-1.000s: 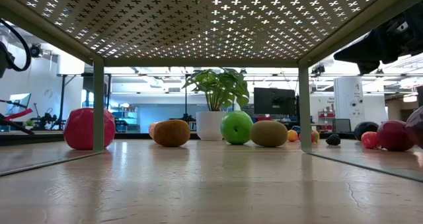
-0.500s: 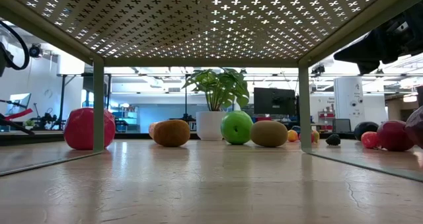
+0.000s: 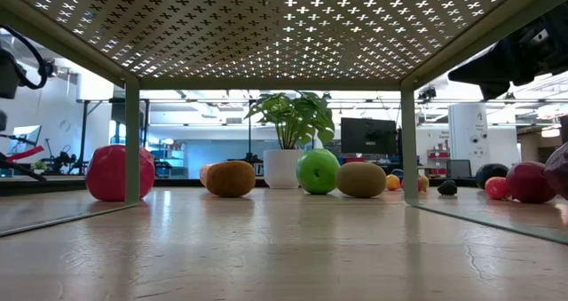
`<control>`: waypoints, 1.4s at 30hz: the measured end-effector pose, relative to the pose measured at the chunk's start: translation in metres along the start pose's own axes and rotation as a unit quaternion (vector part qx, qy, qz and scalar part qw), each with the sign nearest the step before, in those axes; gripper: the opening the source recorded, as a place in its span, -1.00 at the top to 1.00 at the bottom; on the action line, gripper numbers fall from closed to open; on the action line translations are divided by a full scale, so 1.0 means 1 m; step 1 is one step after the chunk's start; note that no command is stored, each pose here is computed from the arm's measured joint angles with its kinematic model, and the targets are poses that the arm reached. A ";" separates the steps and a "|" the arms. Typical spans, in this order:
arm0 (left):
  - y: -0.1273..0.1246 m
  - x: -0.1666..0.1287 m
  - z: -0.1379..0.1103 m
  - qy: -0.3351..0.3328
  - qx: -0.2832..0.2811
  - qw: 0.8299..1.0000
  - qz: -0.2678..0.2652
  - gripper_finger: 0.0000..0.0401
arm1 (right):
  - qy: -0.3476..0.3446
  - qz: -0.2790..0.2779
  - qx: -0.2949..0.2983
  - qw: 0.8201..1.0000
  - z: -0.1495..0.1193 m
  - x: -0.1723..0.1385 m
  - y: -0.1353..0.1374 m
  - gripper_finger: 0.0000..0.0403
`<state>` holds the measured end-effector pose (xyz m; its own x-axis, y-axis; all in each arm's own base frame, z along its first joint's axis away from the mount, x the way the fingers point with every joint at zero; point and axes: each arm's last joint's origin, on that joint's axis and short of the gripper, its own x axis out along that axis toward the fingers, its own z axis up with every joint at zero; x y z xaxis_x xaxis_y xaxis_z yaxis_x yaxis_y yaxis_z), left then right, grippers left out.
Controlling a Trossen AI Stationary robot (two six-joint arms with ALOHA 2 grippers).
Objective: Pick & Place Fruit
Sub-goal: Put the cherry into the red strainer
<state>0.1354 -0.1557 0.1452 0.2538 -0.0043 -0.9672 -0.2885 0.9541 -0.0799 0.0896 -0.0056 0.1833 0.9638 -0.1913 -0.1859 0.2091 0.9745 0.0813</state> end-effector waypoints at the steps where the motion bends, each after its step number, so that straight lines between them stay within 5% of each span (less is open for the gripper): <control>1: 0.000 0.000 0.000 -0.001 0.003 1.000 0.001 0.39 | 0.000 0.000 0.000 1.000 0.000 0.000 0.000 0.96; 14: 0.005 -0.010 0.000 0.004 0.006 1.000 -0.015 0.40 | 0.000 0.000 0.000 1.000 0.000 0.000 0.000 0.96; 23: 0.008 -0.049 0.008 -0.013 -0.003 0.999 -0.033 0.41 | 0.000 0.000 0.000 1.000 0.000 0.000 0.000 0.96; 30: 0.007 -0.091 0.022 -0.113 0.004 0.991 -0.076 0.42 | 0.000 0.000 0.000 1.000 0.000 0.000 0.000 0.96; 42: 0.014 -0.155 0.040 -0.284 0.080 0.951 -0.089 0.42 | 0.000 0.000 0.000 1.000 0.000 0.000 0.000 0.96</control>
<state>0.1284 -0.1296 0.3038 0.7562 -0.0508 -0.6524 -0.0611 0.9871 -0.1477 0.0896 -0.0055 0.1833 0.9638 -0.1911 -0.1859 0.2089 0.9746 0.0813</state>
